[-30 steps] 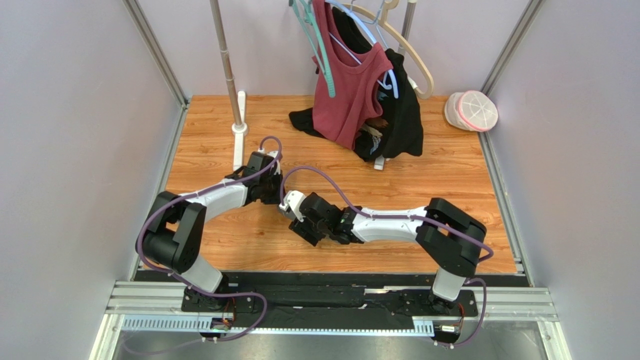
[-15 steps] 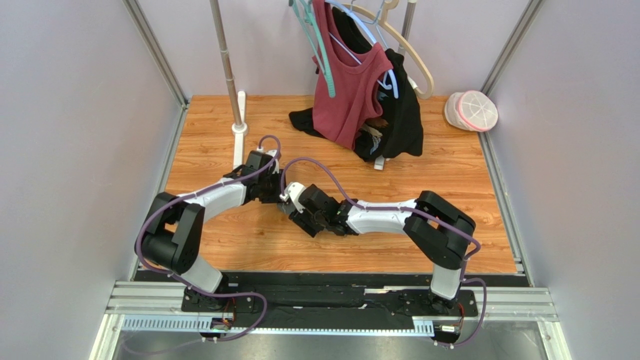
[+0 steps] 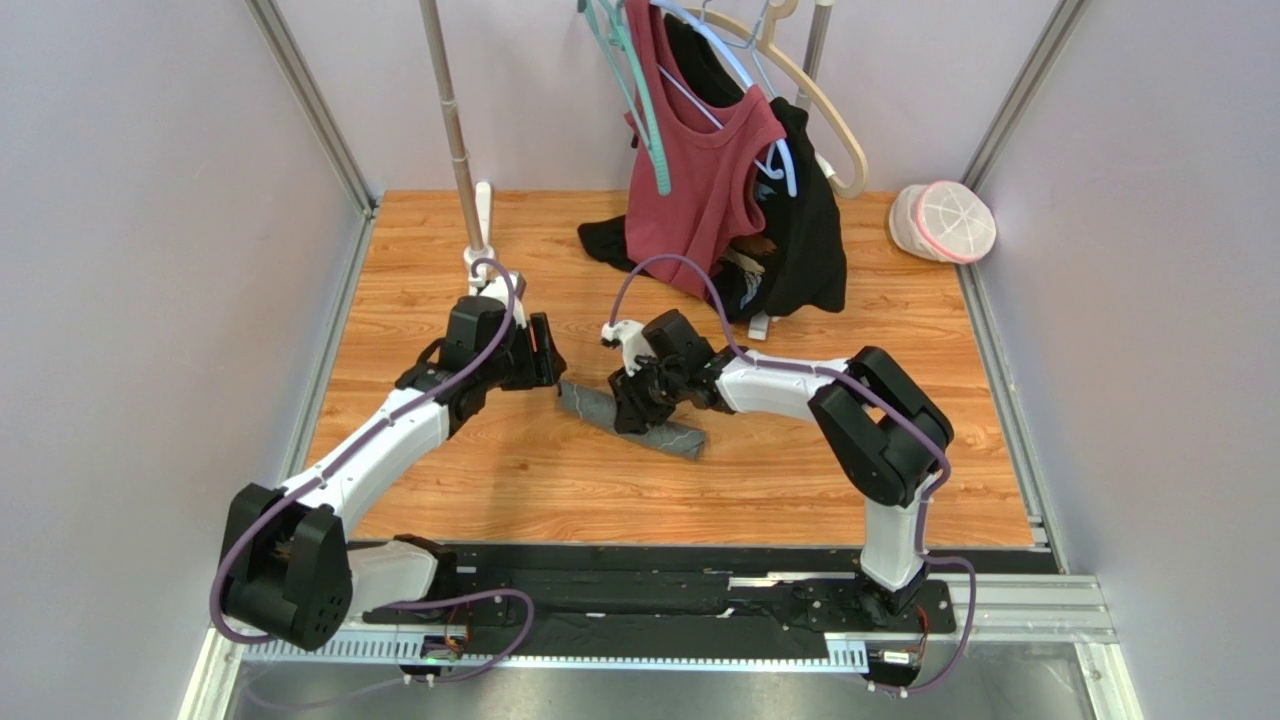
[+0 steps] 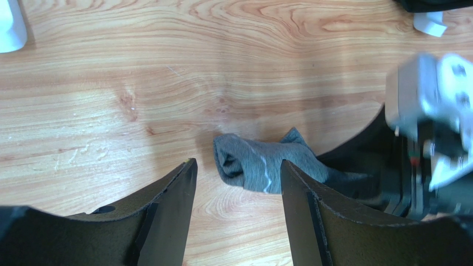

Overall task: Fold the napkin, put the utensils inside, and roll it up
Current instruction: Roll the napkin with the utensil

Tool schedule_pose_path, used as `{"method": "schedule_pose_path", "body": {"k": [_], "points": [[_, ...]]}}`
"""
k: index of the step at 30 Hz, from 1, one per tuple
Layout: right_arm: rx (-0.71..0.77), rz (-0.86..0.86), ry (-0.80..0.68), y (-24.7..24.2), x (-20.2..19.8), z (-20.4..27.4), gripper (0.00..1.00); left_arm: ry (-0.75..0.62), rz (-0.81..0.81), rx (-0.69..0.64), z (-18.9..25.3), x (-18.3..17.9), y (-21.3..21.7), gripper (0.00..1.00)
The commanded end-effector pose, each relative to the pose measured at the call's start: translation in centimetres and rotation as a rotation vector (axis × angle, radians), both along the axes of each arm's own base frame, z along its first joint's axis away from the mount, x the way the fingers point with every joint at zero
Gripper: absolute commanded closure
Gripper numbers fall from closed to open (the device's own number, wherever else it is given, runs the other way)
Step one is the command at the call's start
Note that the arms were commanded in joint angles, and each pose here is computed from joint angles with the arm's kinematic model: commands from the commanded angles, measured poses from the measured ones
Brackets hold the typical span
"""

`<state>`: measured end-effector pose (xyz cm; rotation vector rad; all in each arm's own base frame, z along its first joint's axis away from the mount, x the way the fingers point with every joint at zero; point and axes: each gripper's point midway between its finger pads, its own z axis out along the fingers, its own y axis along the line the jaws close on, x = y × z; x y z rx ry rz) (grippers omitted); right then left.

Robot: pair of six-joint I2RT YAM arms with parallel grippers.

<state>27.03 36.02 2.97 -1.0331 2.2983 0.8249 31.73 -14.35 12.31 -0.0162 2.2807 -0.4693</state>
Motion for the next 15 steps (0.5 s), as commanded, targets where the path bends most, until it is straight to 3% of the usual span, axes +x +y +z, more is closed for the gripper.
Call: {"method": "schedule_pose_path", "body": {"k": [1, 11, 14, 15], "points": [[0.033, 0.035, 0.274, -0.5, -3.0, -2.0, 0.62, 0.010, -0.033, -0.028, -1.4, -0.5, -0.5, 0.34], [0.066, 0.044, 0.394, -0.6, -3.4, -2.8, 0.62, 0.050, -0.094, -0.091, -4.0, -0.1, -2.5, 0.35], [0.067, 0.032, 0.408, -0.8, -3.2, -3.0, 0.62, 0.063, -0.098, -0.091, -4.4, 0.1, -2.6, 0.39], [0.071, 0.025, 0.412, -0.8, -3.1, -2.9, 0.61, 0.078, -0.099, -0.088, -4.9, 0.0, -2.7, 0.46]]}}
